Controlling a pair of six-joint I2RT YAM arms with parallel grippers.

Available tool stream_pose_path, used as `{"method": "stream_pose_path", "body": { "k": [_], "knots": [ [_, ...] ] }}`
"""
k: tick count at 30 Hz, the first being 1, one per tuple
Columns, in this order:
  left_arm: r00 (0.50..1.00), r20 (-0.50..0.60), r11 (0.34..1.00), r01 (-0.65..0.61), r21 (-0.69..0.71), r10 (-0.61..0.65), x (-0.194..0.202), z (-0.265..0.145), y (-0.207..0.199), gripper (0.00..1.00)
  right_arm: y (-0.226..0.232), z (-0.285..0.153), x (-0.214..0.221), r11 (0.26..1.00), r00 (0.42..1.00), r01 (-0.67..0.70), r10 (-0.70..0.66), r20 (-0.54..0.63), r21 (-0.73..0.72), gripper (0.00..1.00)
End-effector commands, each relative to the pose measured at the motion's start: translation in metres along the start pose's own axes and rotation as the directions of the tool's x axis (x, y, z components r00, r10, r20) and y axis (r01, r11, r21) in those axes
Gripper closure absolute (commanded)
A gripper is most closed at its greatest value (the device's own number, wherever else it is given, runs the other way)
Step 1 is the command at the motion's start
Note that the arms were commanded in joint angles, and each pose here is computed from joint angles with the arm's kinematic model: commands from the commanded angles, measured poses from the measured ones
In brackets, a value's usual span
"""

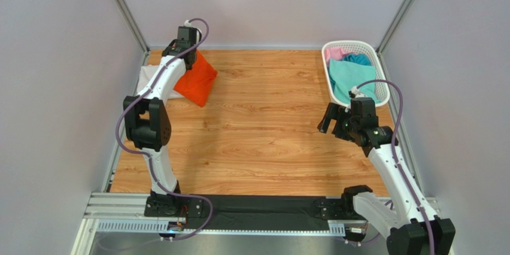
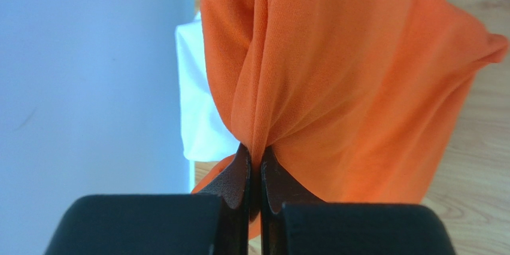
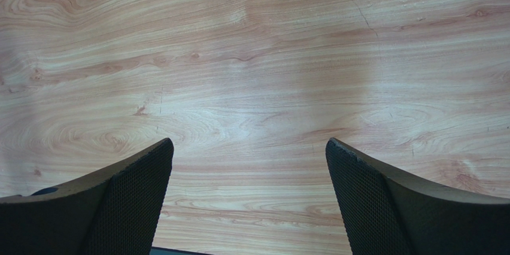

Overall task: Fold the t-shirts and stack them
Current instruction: Neatly place the folded tshirt to the corner

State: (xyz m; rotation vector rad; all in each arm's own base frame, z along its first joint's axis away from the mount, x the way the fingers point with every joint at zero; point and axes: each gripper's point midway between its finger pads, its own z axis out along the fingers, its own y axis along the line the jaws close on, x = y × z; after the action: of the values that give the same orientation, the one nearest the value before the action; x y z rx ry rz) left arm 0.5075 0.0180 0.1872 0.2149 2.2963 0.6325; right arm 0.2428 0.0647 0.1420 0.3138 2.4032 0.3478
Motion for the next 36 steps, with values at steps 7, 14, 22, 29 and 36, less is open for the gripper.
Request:
{"method": "stream_pose_path", "body": {
  "k": [7,14,22,29,36],
  "knots": [
    [0.990,0.083,0.984,0.124,-0.128,-0.114,-0.028,-0.003,0.060,1.00,-0.002,0.003,-0.008,1.000,0.999,0.005,-0.005,0.032,0.000,0.00],
    [0.967,0.127,0.953,0.242,-0.182,-0.221,-0.034,-0.010,0.088,1.00,-0.002,0.005,-0.006,1.000,1.000,0.003,-0.003,0.018,-0.004,0.00],
    [0.950,0.135,0.934,0.305,-0.184,-0.283,-0.029,-0.004,0.091,1.00,-0.002,0.004,-0.006,1.000,1.000,0.003,-0.003,0.021,-0.004,0.00],
    [0.928,0.138,0.904,0.368,-0.217,-0.345,-0.011,0.008,0.096,1.00,-0.003,0.005,-0.006,1.000,1.000,0.001,-0.001,0.019,0.003,0.00],
    [0.920,0.152,0.858,0.393,-0.330,-0.363,0.015,0.031,0.121,1.00,-0.005,0.007,-0.006,1.000,1.000,0.000,-0.001,0.015,0.010,0.00]
  ]
}}
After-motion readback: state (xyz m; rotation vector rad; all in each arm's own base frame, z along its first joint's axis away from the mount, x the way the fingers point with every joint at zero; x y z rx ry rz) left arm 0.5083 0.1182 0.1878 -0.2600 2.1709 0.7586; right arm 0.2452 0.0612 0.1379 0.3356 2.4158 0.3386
